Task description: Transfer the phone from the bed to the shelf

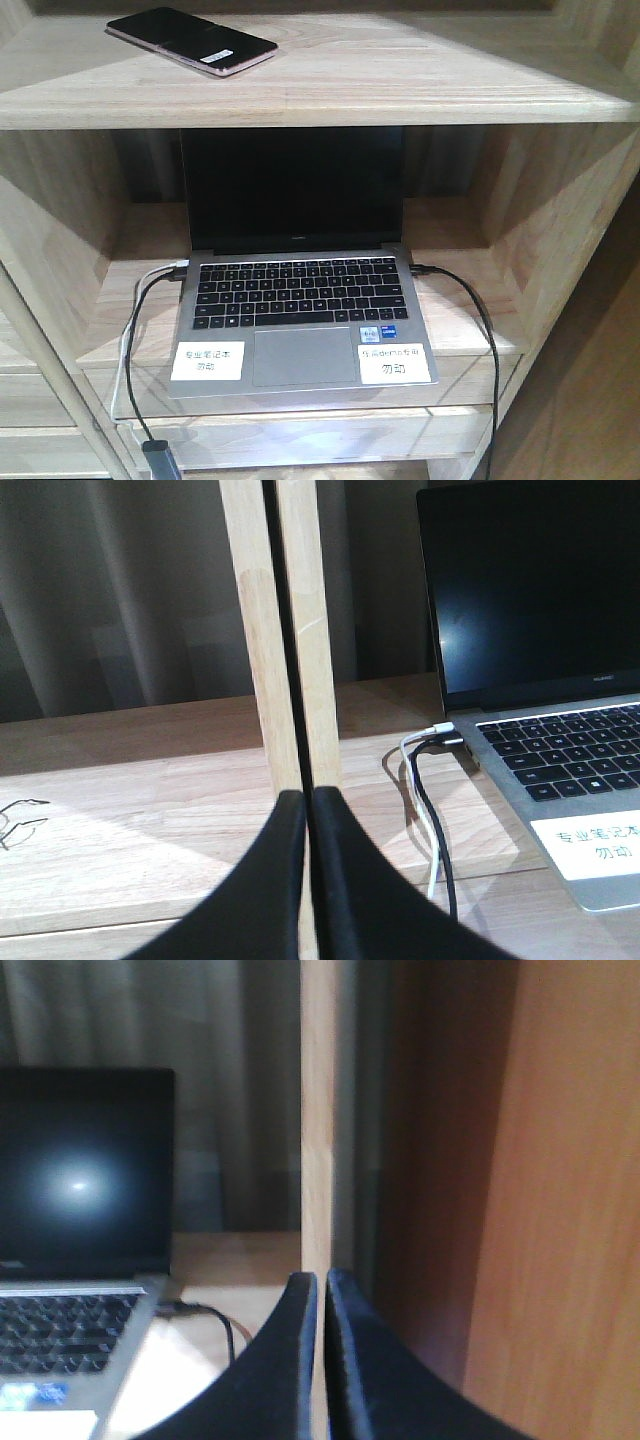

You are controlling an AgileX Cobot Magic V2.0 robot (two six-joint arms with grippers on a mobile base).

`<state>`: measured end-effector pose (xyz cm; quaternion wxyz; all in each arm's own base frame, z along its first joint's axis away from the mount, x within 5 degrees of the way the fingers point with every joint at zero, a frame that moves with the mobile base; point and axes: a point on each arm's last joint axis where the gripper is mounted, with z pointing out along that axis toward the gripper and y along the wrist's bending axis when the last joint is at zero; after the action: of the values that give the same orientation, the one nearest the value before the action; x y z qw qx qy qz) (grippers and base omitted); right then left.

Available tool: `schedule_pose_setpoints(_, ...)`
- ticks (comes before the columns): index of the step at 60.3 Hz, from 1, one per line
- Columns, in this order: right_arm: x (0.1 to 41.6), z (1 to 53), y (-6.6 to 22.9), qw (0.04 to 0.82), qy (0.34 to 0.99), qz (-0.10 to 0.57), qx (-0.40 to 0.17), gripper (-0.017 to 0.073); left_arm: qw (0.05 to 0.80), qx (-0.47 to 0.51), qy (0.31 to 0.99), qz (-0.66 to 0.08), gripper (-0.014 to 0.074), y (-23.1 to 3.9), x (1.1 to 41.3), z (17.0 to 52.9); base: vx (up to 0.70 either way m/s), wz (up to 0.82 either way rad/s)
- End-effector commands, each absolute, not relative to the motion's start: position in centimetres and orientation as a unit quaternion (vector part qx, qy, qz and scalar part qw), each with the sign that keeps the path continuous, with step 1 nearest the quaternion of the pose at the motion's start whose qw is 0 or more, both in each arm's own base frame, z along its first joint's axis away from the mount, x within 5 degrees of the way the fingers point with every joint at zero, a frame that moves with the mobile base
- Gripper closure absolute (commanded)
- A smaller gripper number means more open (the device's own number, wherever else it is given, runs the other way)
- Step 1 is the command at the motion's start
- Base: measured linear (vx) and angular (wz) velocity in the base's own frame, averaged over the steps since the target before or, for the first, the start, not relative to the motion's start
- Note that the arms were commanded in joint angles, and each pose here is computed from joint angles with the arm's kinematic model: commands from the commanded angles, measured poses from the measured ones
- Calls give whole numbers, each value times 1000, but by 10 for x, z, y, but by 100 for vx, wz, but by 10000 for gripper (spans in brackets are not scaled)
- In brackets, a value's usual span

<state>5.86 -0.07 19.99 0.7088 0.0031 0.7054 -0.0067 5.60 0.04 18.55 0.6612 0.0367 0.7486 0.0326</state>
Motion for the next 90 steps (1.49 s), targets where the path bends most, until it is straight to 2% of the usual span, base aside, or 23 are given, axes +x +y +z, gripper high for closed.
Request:
schedule_pose_setpoints(1,56,202,-1,733,680,-21,-5,563,700,34,713,29,593,0,55,201,0,0)
schedule_pose_setpoints(90,56,201,-1,726,687,-20,-6,563,700,34,712,29,593,0,55,201,0,0)
